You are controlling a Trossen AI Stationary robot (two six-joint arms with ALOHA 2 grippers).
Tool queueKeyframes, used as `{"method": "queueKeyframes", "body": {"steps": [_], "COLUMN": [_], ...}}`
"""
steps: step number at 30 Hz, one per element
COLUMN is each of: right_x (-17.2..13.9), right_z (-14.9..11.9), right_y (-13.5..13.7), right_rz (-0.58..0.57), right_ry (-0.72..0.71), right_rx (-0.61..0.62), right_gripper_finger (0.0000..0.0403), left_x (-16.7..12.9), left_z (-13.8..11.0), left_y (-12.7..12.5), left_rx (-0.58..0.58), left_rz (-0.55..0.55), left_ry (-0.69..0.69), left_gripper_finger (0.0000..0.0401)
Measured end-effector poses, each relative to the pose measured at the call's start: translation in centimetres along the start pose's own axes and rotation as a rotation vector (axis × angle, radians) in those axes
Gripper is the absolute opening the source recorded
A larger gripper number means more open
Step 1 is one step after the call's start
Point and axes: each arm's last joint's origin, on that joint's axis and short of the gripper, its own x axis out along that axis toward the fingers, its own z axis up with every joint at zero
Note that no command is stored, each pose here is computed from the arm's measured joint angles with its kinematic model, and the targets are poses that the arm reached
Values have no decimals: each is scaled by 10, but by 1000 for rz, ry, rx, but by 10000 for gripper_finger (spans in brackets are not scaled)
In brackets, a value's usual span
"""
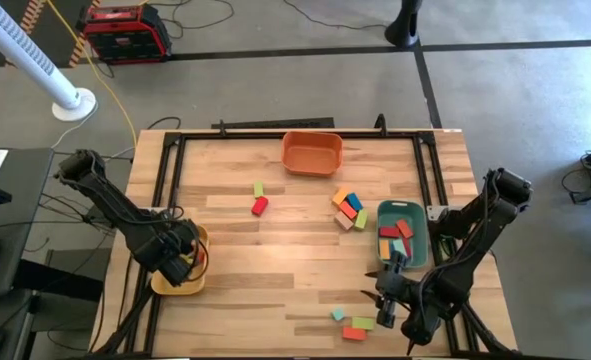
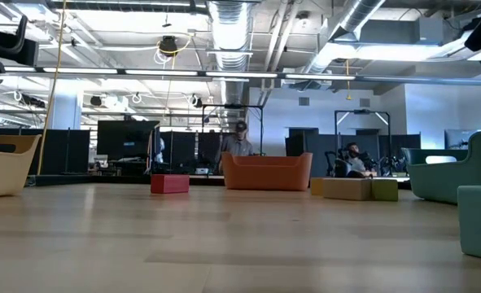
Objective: Sort blocks by size
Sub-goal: Put the small light blue block into the yellow bin
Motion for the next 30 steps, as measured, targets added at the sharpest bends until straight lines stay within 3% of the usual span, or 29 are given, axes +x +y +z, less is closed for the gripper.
{"method": "queueKeyframes", "body": {"steps": [15, 21, 25, 30], "right_x": [-2, -6, -9, -12], "right_z": [-2, -5, -7, -10], "right_y": [2, 4, 6, 7], "right_rz": [13, 32, 43, 52], "right_ry": [2, 0, 1, 2], "right_rx": [-9, -19, -22, -22], "right_gripper_finger": [230, 230, 230, 230], "left_x": [-1, -17, -35, -60], "left_z": [1, 6, 16, 38], "left_y": [-1, 0, -4, -17], "left_rx": [-18, -63, -65, -39], "left_rz": [-12, -17, -71, -228], "left_ry": [1, 19, -75, -250], "left_gripper_finger": [184, 216, 232, 236]}}
